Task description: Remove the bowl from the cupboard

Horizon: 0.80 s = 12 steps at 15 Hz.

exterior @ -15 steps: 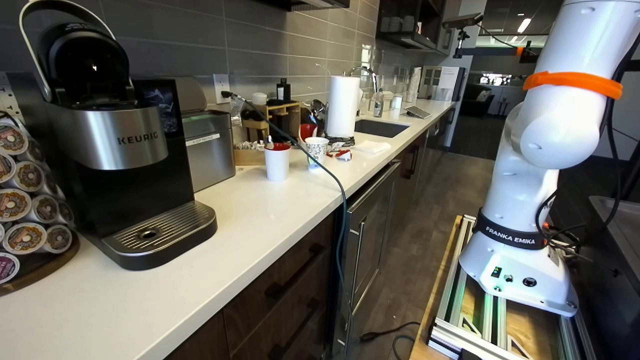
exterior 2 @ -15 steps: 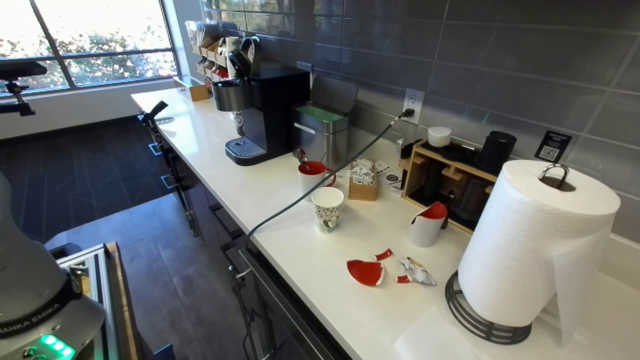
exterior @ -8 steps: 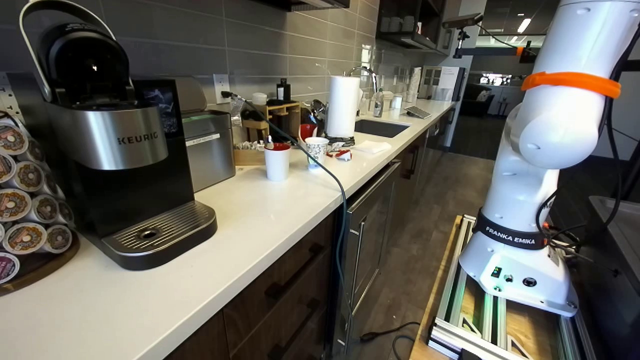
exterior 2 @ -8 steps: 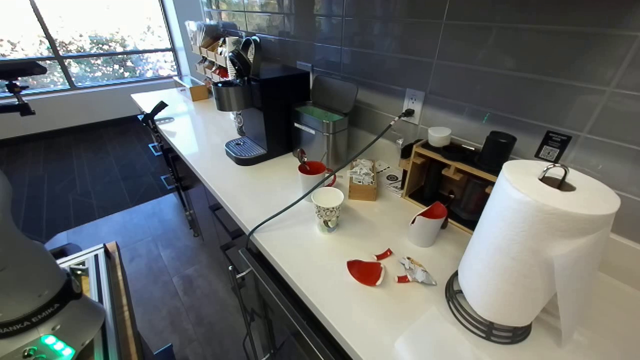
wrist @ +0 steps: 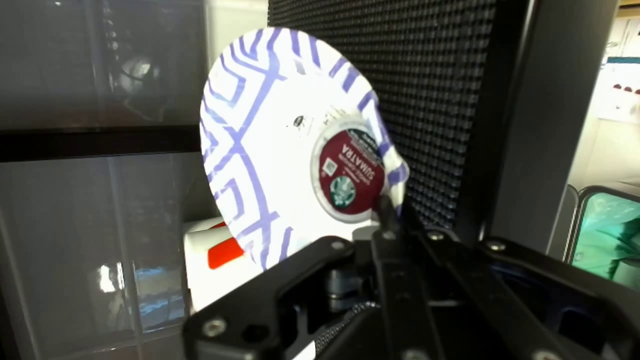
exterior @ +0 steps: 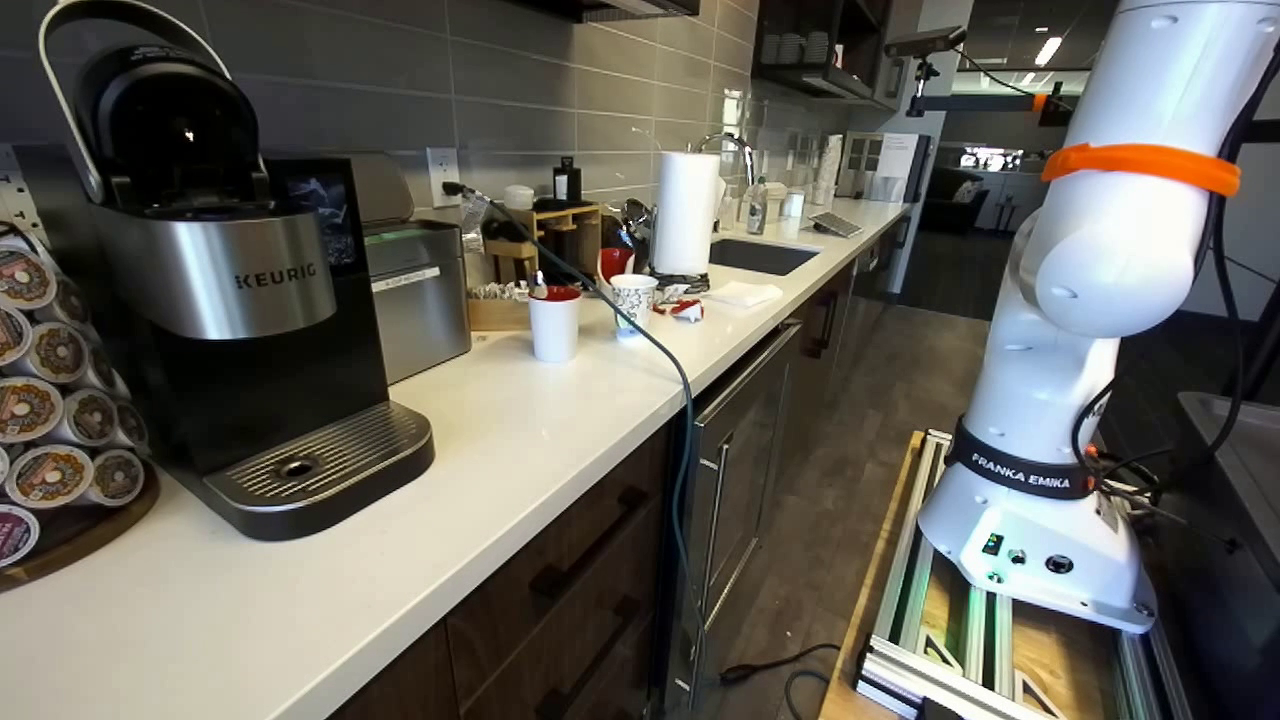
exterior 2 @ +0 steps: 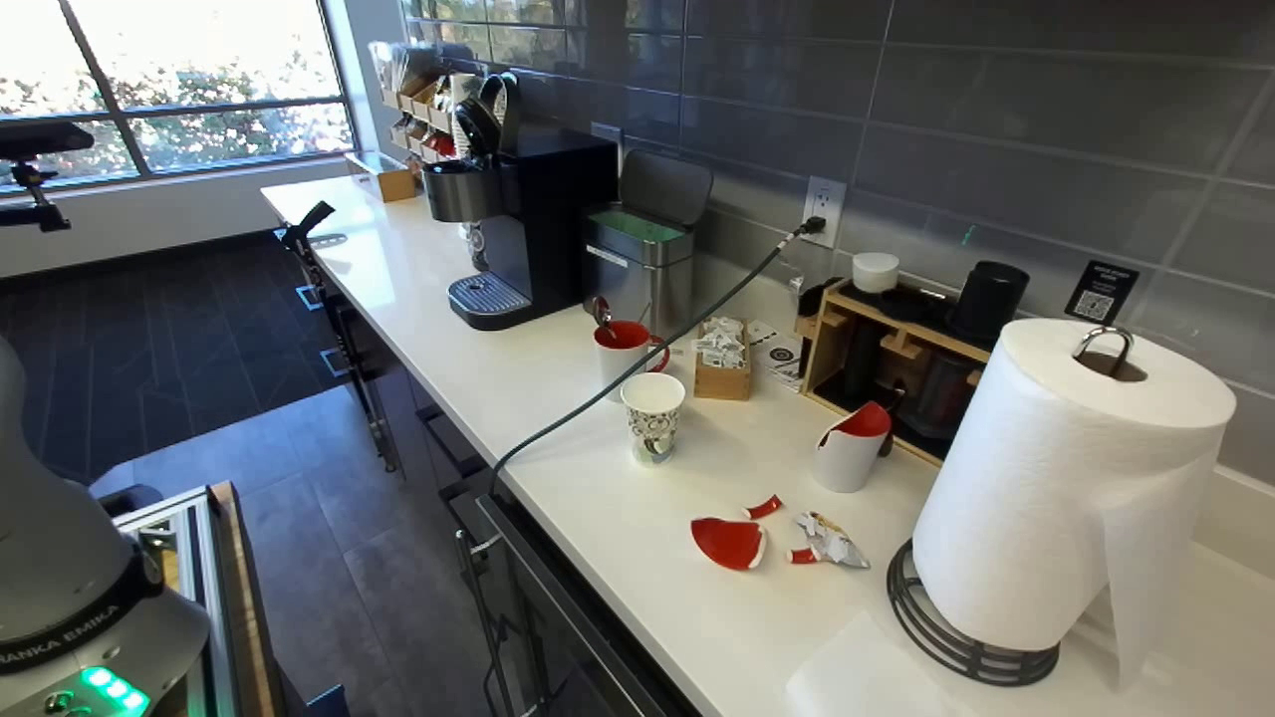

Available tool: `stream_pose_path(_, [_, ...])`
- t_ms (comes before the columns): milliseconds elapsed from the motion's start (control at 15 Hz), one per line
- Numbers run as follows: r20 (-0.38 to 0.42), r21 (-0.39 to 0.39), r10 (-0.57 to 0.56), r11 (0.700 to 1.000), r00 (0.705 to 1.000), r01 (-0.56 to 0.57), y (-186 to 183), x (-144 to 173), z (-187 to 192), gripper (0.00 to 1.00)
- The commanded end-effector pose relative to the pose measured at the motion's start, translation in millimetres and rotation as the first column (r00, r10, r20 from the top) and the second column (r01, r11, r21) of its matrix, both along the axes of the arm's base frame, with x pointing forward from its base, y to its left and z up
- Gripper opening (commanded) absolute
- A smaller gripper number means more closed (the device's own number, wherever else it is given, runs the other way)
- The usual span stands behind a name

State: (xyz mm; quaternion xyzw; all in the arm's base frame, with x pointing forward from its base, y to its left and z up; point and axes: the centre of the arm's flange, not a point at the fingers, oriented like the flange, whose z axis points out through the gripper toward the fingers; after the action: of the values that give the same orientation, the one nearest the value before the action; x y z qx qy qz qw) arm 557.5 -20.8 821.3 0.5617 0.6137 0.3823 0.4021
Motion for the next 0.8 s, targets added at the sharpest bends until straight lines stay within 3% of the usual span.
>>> stream_pose_path(0, [-0.004, -0.023, 0.008, 1.000, 1.000, -0.008, -9, -31, 22, 0.01])
stream_pose_path(200, [-0.042, -0.053, 0.047, 0.997, 0.998, -0.049, -17, -73, 43, 0.01])
stream_pose_path(400, [-0.135, -0.081, 0.098, 0.991, 0.986, -0.110, -20, -116, 47, 0.01])
stream_pose_path(733, [-0.288, -0.013, 0.159, 0.985, 0.944, -0.170, -30, -156, 20, 0.01])
